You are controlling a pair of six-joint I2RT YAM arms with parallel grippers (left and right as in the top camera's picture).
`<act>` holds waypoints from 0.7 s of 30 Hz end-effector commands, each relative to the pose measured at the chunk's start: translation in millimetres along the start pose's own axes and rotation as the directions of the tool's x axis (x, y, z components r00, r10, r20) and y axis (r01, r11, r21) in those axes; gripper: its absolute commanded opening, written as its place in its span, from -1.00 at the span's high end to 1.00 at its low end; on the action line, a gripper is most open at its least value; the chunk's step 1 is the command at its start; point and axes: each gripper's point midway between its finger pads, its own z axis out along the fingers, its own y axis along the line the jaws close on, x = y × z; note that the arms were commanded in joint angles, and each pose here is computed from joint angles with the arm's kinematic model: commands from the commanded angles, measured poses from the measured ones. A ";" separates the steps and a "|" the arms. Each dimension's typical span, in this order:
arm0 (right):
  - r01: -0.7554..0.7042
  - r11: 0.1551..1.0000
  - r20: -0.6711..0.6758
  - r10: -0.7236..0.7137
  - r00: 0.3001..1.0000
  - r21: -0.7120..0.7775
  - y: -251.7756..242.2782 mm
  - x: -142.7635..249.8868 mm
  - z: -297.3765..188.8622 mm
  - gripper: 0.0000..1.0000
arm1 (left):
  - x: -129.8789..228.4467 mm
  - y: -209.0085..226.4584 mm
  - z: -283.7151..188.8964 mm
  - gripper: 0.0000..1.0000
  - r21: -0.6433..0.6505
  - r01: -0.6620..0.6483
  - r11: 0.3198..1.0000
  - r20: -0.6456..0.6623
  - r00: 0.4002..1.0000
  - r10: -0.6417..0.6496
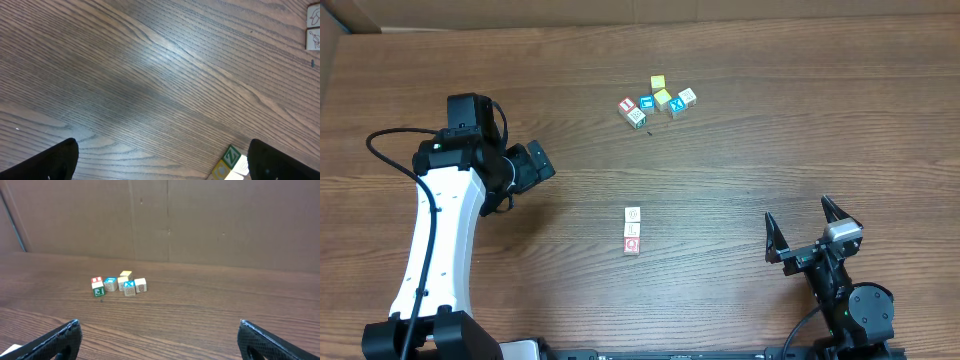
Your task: Flip 3 blocks
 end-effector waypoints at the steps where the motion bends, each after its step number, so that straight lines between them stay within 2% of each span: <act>1: -0.003 1.000 0.002 0.003 1.000 0.017 -3.3 2.2 0.1 -1.00 | 0.1 2.3 2.0 -0.99 -0.011 0.006 1.000 -0.005 1.000 -0.006; 21: -0.003 1.000 0.002 0.003 1.000 0.017 -3.3 2.2 0.1 -1.00 | -0.8 1.4 -4.3 -1.00 -0.002 0.005 1.000 0.014 1.000 -0.005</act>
